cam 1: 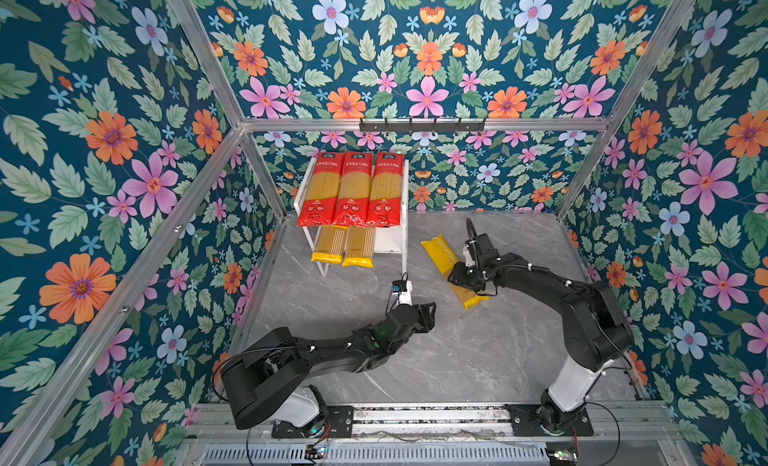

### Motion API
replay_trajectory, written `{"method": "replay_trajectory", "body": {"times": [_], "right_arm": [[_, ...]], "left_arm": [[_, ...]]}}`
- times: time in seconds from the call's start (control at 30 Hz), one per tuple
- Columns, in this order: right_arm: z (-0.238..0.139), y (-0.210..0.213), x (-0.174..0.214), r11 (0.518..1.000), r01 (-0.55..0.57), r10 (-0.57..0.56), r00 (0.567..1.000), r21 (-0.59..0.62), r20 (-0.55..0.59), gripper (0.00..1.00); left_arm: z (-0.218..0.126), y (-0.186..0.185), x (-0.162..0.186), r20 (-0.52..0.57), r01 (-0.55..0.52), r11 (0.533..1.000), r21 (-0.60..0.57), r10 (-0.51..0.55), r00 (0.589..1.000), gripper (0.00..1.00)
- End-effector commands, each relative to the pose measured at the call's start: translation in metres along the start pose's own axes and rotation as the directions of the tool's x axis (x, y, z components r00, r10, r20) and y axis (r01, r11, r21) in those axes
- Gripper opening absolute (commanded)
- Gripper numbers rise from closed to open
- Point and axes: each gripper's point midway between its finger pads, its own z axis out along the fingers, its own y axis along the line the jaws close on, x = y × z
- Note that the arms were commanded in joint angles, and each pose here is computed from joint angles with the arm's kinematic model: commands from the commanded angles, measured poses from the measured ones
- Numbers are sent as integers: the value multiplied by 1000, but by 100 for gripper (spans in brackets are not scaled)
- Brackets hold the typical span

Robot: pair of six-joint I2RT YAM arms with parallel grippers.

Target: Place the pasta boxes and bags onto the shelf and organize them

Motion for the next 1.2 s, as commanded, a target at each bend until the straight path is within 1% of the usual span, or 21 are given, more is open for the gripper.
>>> {"method": "replay_trajectory", "body": {"times": [0.0, 0.07, 0.1, 0.23, 0.33, 0.43, 0.6, 0.67, 0.77, 0.8, 0.9, 0.97, 1.0, 1.03, 1.1, 1.17], "right_arm": [[-2, -38, 1, 996, 44, -40, 998, 79, -57, 53], [6, -60, -1, 991, 49, -36, 994, 128, -103, 55], [9, -65, -2, 989, 49, -33, 993, 137, -113, 55], [30, -68, -2, 992, 38, -18, 987, 123, -161, 56], [42, -75, 7, 991, 21, 5, 981, 132, -192, 52], [46, -77, 28, 993, 1, 26, 974, 122, -223, 46], [32, -78, 67, 985, 41, 0, 972, 169, -237, 36], [22, -75, 85, 982, 55, -10, 970, 178, -243, 34], [12, -75, 126, 980, 50, 4, 963, 193, -269, 34], [5, -72, 136, 981, 41, 9, 966, 188, -260, 33], [-8, -66, 184, 983, 38, 15, 960, 181, -278, 34], [-20, -56, 204, 991, 24, 15, 957, 130, -290, 36], [-27, -53, 207, 994, 3, 28, 957, 106, -289, 38], [-35, -52, 204, 996, -19, 40, 964, 85, -264, 40], [-51, -49, 186, 998, -57, 61, 977, 24, -202, 46], [-61, -52, 161, 992, -119, 111, 984, -47, -141, 50]], "left_arm": [[7, -14, 1, -8, 19, 998, 56, -18, 1000, 62], [12, -17, 5, -18, 39, 997, 71, -38, 999, 62], [14, -17, 7, -22, 48, 996, 75, -47, 999, 62], [19, -14, 15, -41, 74, 994, 75, -71, 997, 62], [17, -8, 18, -40, 82, 995, 62, -79, 996, 62], [14, 1, 18, -25, 77, 996, 39, -76, 997, 63], [14, 7, 12, -9, 49, 999, 12, -49, 999, 63], [17, 5, 11, -12, 43, 999, 16, -43, 999, 64], [20, 3, 12, -17, 38, 999, 19, -37, 999, 64], [21, 4, 12, -17, 38, 999, 17, -37, 999, 64], [21, 7, 14, -22, 34, 999, 8, -34, 999, 64], [21, 9, 16, -26, 36, 999, 5, -36, 999, 63], [21, 9, 17, -31, 36, 999, 6, -36, 999, 64], [22, 8, 19, -38, 39, 999, 10, -39, 999, 63], [26, 5, 22, -56, 40, 999, 21, -39, 998, 63], [32, 0, 28, -84, 42, 998, 37, -38, 996, 63]]}}
